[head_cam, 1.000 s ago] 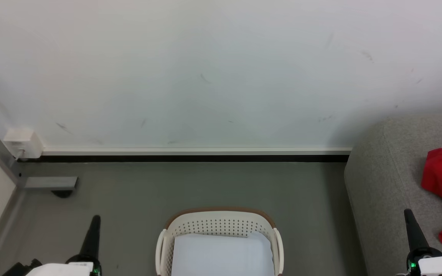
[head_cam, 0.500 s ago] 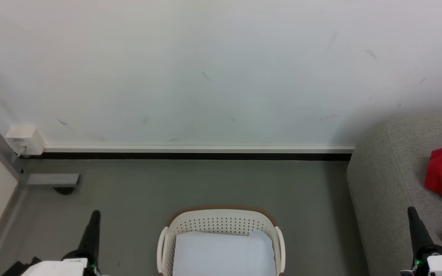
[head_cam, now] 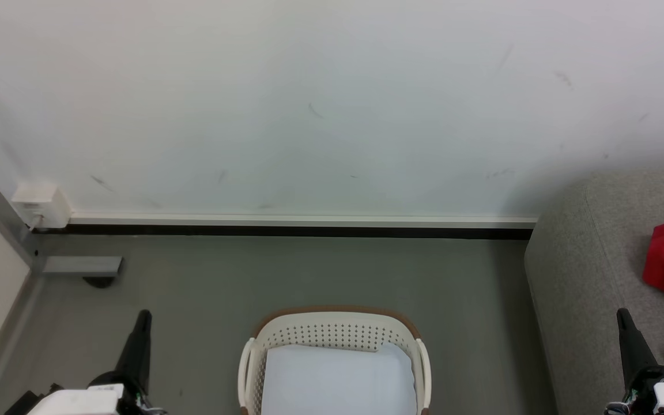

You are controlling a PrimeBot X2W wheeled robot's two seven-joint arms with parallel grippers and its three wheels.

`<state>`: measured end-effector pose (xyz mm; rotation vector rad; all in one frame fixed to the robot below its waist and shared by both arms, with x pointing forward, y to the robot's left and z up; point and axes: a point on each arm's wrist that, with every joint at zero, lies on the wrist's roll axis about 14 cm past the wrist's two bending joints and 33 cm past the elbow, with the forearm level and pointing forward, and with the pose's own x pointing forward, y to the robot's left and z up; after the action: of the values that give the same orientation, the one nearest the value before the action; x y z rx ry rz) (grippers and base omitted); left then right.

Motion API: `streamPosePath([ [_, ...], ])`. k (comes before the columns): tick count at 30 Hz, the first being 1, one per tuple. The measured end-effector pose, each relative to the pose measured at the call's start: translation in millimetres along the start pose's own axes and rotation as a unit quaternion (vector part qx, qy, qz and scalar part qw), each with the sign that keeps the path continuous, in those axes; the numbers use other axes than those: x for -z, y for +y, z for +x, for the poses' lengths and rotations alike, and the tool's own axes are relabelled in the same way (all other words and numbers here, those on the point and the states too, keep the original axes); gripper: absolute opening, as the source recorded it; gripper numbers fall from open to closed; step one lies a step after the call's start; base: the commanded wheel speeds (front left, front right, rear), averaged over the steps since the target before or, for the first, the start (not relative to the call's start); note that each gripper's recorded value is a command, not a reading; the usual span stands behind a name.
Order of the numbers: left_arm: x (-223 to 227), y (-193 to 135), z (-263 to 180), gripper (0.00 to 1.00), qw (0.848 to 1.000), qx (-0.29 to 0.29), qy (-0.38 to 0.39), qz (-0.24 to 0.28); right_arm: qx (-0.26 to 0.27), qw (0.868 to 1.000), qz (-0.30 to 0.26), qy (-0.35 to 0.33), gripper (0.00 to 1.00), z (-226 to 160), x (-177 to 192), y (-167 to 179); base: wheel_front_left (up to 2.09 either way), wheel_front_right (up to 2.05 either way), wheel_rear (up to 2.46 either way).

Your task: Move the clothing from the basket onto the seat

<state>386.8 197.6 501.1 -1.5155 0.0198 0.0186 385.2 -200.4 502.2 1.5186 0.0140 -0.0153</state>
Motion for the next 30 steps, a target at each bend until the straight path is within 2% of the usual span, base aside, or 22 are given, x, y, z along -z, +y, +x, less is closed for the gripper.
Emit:
streamPosePath([
  [9,-1.1,-2.3,0.9,0.00,1.000,0.005,0.001,-0.028,-0.003,1.000,0.026,0.001,0.00,1.8,0.1,0.8,0.00,0.00,0.00],
  [30,-1.3,-2.8,1.0,0.00,1.000,0.006,0.001,-0.028,-0.004,1.000,0.027,0.000,0.00,1.8,0.1,1.1,0.00,0.00,0.00],
])
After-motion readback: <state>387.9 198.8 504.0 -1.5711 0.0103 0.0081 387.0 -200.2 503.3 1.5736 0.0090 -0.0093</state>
